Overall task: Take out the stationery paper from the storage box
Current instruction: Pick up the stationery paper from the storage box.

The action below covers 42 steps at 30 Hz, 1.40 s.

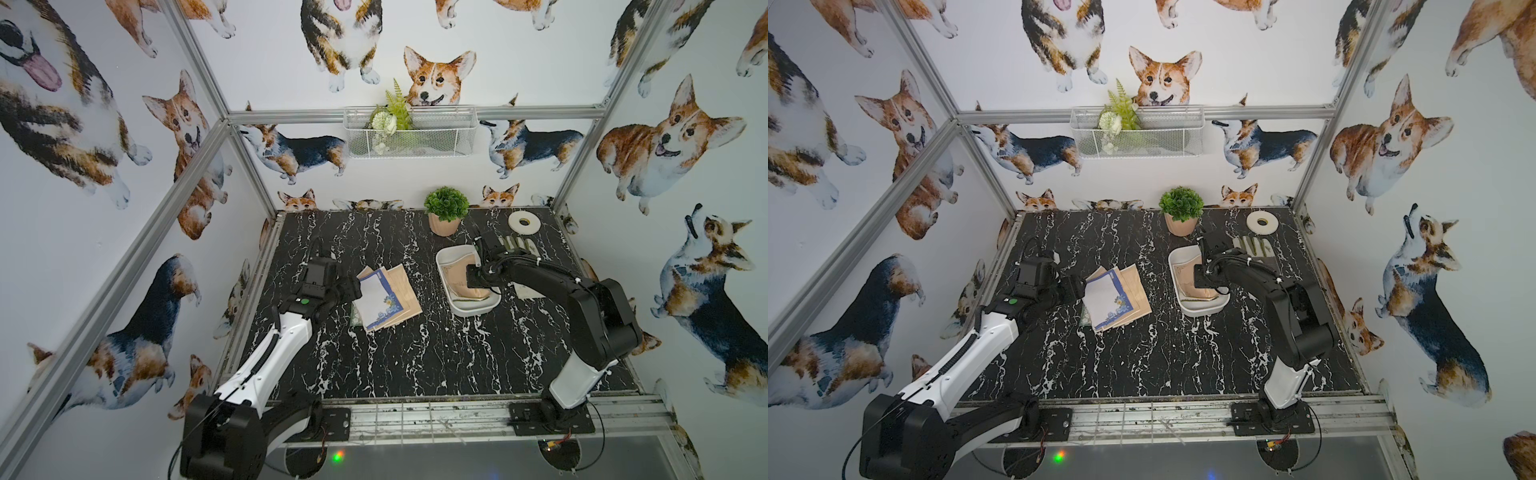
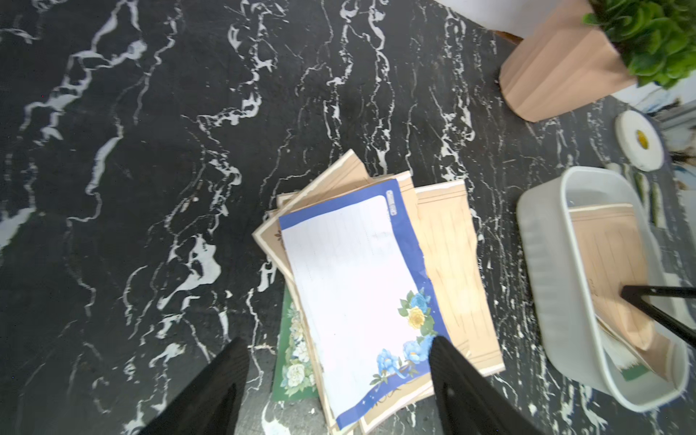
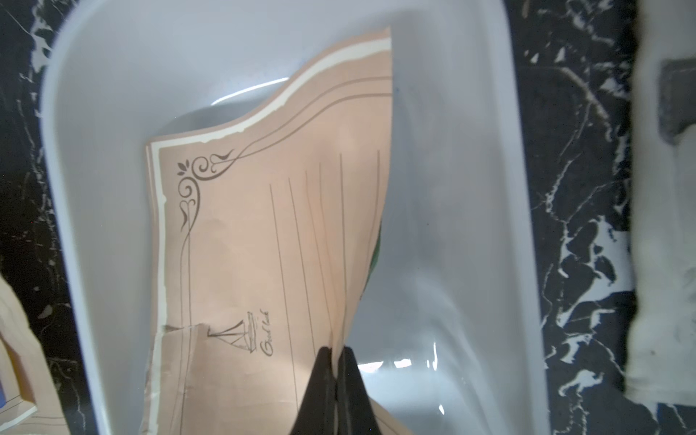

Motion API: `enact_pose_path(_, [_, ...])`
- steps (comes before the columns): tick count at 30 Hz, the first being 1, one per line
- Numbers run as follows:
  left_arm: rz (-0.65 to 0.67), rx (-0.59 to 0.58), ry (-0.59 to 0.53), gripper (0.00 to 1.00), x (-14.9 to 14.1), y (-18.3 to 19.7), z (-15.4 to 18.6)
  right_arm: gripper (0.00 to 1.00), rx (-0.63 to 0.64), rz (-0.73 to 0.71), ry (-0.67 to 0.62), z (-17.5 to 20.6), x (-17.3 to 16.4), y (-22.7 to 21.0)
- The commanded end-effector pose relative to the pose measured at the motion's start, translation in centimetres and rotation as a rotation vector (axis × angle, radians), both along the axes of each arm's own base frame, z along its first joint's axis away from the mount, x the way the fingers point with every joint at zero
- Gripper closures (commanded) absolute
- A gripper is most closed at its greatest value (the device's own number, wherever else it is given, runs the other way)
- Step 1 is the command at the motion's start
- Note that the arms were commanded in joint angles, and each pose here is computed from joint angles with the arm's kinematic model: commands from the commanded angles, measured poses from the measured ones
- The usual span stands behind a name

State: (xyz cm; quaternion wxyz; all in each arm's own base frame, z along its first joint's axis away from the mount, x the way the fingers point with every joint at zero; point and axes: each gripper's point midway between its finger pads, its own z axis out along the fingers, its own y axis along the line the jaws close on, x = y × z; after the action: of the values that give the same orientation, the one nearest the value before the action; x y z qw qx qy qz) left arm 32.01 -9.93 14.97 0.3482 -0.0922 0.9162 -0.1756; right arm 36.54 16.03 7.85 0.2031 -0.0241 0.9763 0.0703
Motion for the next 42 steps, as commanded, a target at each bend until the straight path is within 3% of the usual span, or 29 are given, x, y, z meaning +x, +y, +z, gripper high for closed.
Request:
enact_pose_path(1, [-0.121, -0.166, -0.056, 0.21, 0.6, -3.4, 1.6, 1.00, -0.012, -0.019, -0.012, 0.6, -0.3, -0.5])
enact_pose_path(4, [-0.167, -0.261, -0.071, 0.21, 0.9, -5.1, 2.2, 1.00, -0.034, -0.019, -0.012, 0.7, -0.3, -0.9])
enact_pose_path(6, [-0.178, -0.289, -0.071, 0.21, 1.0, -5.6, 2.3, 0.92, -0.037, -0.019, -0.010, 0.6, -0.3, -0.9])
enact_pose_path(8, [-0.182, -0.292, -0.070, 0.21, 1.0, -5.7, 2.3, 0.84, -0.034, -0.020, -0.009, 0.4, -0.3, -0.9])
enact_pose_path(14, [-0.177, -0.283, -0.073, 0.21, 0.8, -5.5, 2.5, 0.76, -0.032, -0.015, 0.018, -0.5, -0.2, -0.6])
enact_pose_path(22, [-0.176, -0.280, -0.068, 0.21, 0.8, -5.5, 2.3, 1.00, -0.023, -0.015, 0.012, -0.4, -0.2, -0.5])
enact_pose_path(27, [-0.202, -0.352, -0.074, 0.21, 1.0, -6.5, 2.8, 1.00, -0.015, -0.032, -0.052, 2.3, -0.2, -0.8])
enact_pose_path(32, [-0.261, -0.654, -0.112, 0.21, 1.9, -9.7, 5.2, 0.98, -0.001, -0.029, -0.197, 7.3, -1.0, -0.4])
enact_pose_path(36, [-0.291, -0.819, -0.138, 0.20, 2.7, -11.3, 6.7, 0.97, -0.002, -0.035, -0.302, 10.9, -2.0, -0.5])
enact_pose_path(38, [-0.302, -0.855, -0.144, 0.20, 2.8, -12.2, 7.0, 0.97, 0.031, -0.044, -0.333, 12.2, -2.5, -0.5])
enact_pose_path(42, [-0.310, -0.822, -0.157, 0.20, 2.6, -14.0, 6.7, 0.97, 0.098, -0.042, -0.361, 13.6, -3.4, 0.1])
